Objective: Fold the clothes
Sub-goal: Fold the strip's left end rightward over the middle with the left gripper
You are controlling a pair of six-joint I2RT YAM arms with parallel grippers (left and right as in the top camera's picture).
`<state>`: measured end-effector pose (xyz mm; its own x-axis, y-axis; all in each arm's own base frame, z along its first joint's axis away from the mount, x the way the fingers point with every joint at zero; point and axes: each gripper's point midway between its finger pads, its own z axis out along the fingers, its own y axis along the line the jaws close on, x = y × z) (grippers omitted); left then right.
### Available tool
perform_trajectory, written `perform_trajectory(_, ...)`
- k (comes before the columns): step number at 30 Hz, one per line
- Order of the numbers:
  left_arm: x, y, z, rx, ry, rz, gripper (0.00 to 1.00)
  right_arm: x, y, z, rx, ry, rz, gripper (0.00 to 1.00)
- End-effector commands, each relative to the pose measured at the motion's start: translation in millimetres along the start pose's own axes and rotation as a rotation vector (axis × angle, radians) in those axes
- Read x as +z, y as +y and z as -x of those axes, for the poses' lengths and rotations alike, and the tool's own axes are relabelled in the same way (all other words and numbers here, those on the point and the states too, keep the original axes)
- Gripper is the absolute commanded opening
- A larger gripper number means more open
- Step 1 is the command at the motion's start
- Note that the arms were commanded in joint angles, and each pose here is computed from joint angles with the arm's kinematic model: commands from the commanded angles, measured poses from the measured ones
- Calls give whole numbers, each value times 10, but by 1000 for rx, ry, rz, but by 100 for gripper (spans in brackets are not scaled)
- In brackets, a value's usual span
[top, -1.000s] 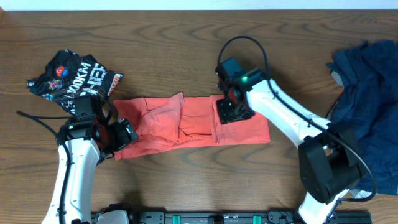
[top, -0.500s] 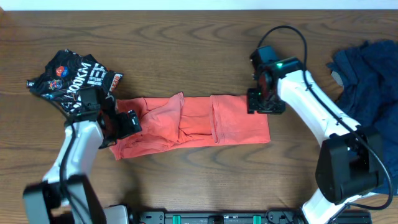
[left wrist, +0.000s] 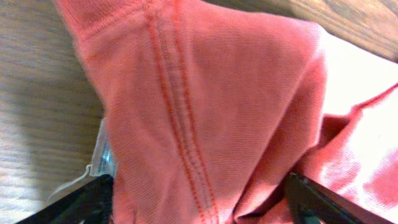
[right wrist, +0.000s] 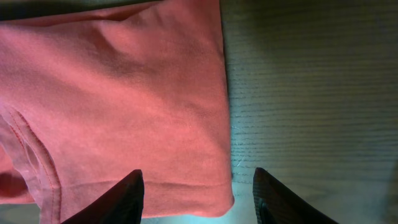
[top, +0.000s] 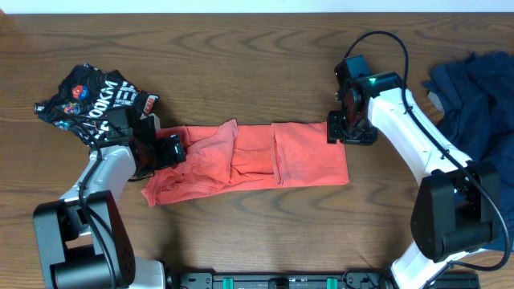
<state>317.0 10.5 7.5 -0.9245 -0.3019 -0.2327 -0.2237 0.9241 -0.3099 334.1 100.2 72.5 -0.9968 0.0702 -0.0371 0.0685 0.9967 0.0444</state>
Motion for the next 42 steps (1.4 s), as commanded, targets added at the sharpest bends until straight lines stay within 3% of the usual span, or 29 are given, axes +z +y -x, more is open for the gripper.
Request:
perform_trajectory(1,152,-63,-298,-30,117,-73,77,-89,-12,52,-10,-31,4,54)
perform_trajectory(3,151,-62,-306,-31,120,-72,59,-88,-13,46,-10,-29,3,54)
perform_trajectory(6,150,-63,-298,-30,117,-72,45,-88,-19,28,-10,-21,1,54)
perform_trajectory(8,145,-65,-282,-28,111,-73,29,-88,-24,19,-10,-18,-1,54)
perform_trajectory(11,101,-64,-209,-26,88,-70,12,-88,-27,20,-10,-18,-3,55)
perform_trajectory(13,33,-26,-127,-28,60,-47,6,-89,-64,32,-5,-22,-15,55)
perform_trajectory(19,-395,305,162,-78,-22,165,6,-96,-287,90,32,-25,-40,55)
perform_trajectory(27,-942,100,489,-61,-67,170,6,-105,-568,105,75,-6,-47,56)
perform_trajectory(34,-881,-669,246,79,42,-1,6,-106,-589,107,78,-5,-48,56)
perform_trajectory(42,-730,-1521,73,184,27,-98,6,-106,-594,66,65,11,-52,57)
